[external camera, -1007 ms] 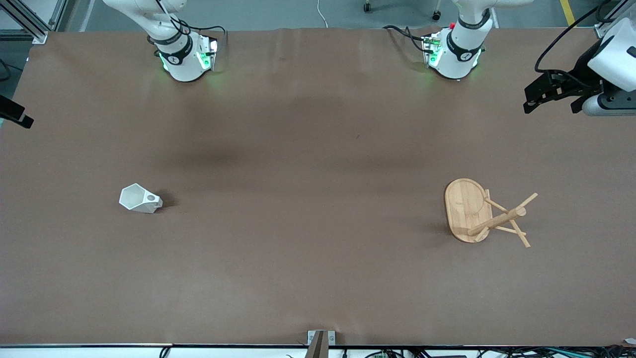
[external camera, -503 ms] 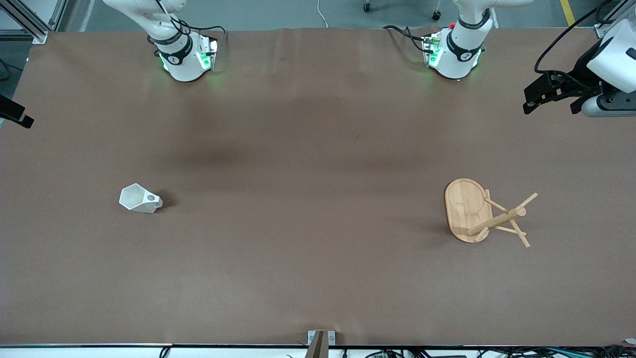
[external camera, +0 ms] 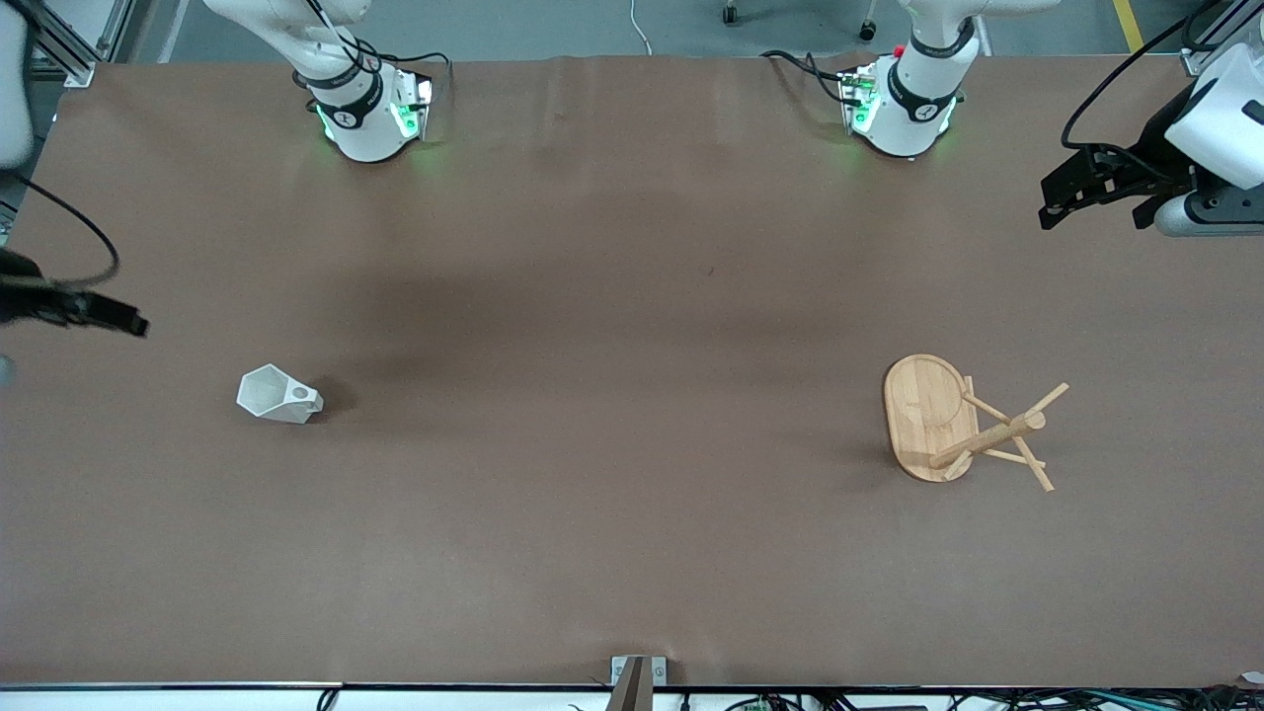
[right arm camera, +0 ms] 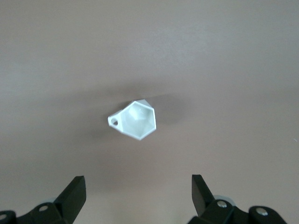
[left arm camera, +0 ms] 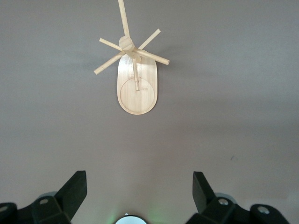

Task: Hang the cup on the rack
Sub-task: 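Reach the right gripper down to the white cup and grasp it, then lift the white cup with the right gripper while the left gripper approaches, then grasp the cup body with the left gripper beside the right gripper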

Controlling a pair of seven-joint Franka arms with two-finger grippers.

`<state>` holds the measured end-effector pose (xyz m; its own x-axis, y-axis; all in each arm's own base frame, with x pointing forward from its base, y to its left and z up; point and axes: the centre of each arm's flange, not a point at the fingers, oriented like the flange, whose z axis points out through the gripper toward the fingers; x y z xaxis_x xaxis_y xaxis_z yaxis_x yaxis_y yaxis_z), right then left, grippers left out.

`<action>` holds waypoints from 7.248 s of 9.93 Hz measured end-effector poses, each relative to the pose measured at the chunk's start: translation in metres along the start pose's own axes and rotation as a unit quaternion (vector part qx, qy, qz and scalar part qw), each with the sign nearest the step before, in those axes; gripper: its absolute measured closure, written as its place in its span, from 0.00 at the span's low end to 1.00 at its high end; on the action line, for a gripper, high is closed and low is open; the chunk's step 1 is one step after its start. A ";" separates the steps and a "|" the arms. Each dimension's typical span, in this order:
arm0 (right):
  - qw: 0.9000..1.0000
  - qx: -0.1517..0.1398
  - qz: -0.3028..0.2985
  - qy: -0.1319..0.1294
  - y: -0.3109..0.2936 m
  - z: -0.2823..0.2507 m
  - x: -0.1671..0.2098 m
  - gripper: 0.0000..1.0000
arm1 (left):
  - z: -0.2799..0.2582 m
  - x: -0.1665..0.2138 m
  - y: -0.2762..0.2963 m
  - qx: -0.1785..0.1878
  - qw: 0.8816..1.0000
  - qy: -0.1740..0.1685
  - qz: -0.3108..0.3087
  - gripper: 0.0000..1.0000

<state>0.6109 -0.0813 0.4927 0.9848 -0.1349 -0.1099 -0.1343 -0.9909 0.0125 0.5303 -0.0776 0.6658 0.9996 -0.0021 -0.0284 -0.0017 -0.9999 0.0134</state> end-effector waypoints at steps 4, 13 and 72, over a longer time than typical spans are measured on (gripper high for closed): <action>0.998 -0.003 -0.052 0.036 0.004 0.145 0.000 0.00 | 0.001 0.001 -0.002 0.000 1.000 -0.001 -0.002 0.00; 0.995 -0.008 -0.085 0.043 0.011 0.250 -0.013 0.48 | 0.000 -0.003 0.022 0.001 1.000 -0.002 0.013 0.00; 0.757 0.603 -0.074 -0.240 -0.430 0.109 -0.147 0.96 | 0.129 -0.045 0.338 -0.207 0.831 -0.005 0.517 0.27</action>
<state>0.5123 0.3650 0.3953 0.8841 0.2810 -0.3733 -0.3141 -0.2341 -0.9201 0.4807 -0.4176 0.5427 0.4701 -0.8587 0.2041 -0.8470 -0.3739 0.3779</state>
